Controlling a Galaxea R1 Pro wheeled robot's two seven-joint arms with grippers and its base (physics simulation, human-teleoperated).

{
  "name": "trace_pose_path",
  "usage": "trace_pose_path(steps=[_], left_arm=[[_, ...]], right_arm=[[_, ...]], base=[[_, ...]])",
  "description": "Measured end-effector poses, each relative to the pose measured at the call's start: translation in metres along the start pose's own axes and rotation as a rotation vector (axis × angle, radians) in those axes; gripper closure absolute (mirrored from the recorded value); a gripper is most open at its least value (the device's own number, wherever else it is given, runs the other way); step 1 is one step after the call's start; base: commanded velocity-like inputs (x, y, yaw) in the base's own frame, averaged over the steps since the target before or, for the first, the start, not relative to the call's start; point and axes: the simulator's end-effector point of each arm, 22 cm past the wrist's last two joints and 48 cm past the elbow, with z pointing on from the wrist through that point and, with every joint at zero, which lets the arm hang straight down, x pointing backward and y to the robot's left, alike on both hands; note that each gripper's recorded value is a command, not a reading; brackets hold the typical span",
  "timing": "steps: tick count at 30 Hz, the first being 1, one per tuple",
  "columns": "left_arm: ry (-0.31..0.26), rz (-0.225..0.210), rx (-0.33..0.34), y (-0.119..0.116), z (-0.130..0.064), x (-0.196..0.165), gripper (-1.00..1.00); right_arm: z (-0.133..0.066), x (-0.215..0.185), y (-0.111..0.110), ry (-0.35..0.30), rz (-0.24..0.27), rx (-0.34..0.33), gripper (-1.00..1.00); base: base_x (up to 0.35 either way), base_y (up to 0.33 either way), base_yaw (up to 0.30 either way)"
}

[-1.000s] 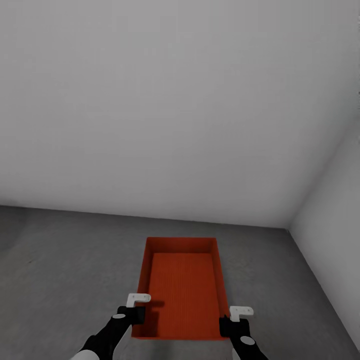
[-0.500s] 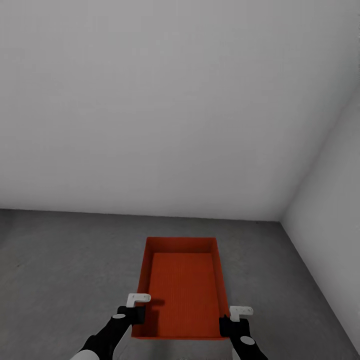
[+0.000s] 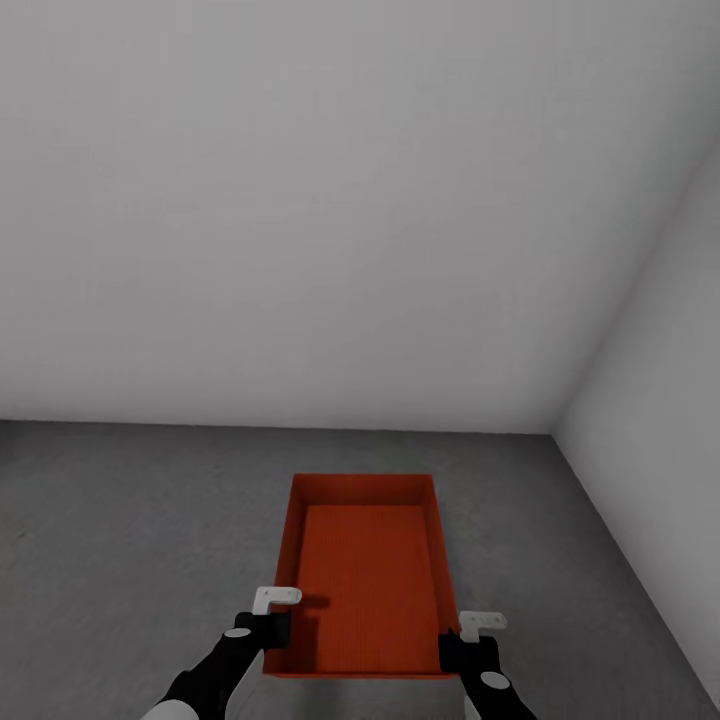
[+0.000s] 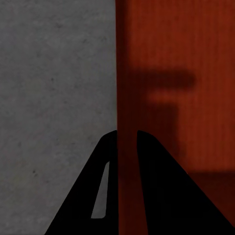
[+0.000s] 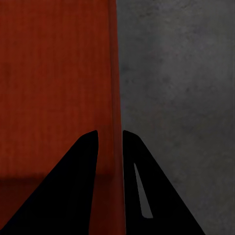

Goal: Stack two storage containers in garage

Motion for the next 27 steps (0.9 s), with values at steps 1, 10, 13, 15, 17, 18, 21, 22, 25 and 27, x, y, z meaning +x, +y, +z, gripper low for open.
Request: trace_pose_path(steps=[1, 10, 13, 15, 17, 18, 21, 22, 25, 27], left_arm=[[0.0, 0.0, 0.0, 0.0, 0.0, 0.0, 1.0], [0.002, 0.001, 0.0, 0.0, 0.011, 0.005, 1.0], [0.001, 0.0, 0.0, 0.0, 0.015, 0.006, 1.0], [0.001, 0.0, 0.0, 0.0, 0.017, 0.007, 1.0], [0.002, 0.0, 0.0, 0.0, 0.02, 0.009, 1.0], [0.002, 0.0, 0.0, 0.0, 0.021, 0.009, 1.0], [0.004, 0.001, 0.0, 0.0, 0.026, 0.012, 1.0], [0.005, 0.001, 0.0, 0.0, 0.027, 0.014, 1.0], [0.009, 0.001, 0.0, 0.0, 0.032, 0.017, 1.0], [0.012, 0.001, 0.0, 0.0, 0.035, 0.02, 1.0]], right_arm=[[0.0, 0.0, 0.0, 0.0, 0.0, 0.0, 1.0], [0.01, 0.006, 0.0, 0.002, 0.001, 0.0, 1.0], [0.014, 0.008, 0.001, 0.001, 0.0, 0.0, 1.0], [0.016, 0.009, 0.001, 0.001, 0.0, 0.0, 1.0], [0.019, 0.011, 0.001, 0.001, 0.0, 0.0, 1.0], [0.02, 0.012, 0.001, 0.002, 0.0, 0.0, 1.0], [0.024, 0.015, 0.001, 0.004, 0.001, 0.0, 1.0], [0.025, 0.017, 0.001, 0.005, 0.001, 0.0, 1.0], [0.03, 0.021, 0.001, 0.009, 0.001, 0.0, 1.0], [0.033, 0.024, 0.001, 0.011, 0.0, 0.0, 1.0]], base=[[0.0, 0.0, -0.004], [0.0, 0.0, -0.001], [0.0, 0.0, 0.0], [0.0, 0.0, 0.0], [0.0, 0.0, 0.0], [0.0, 0.0, 0.0], [0.0, 0.0, 0.0], [0.0, 0.0, 0.0], [0.0, 0.0, 0.0], [0.0, 0.0, 0.0]])
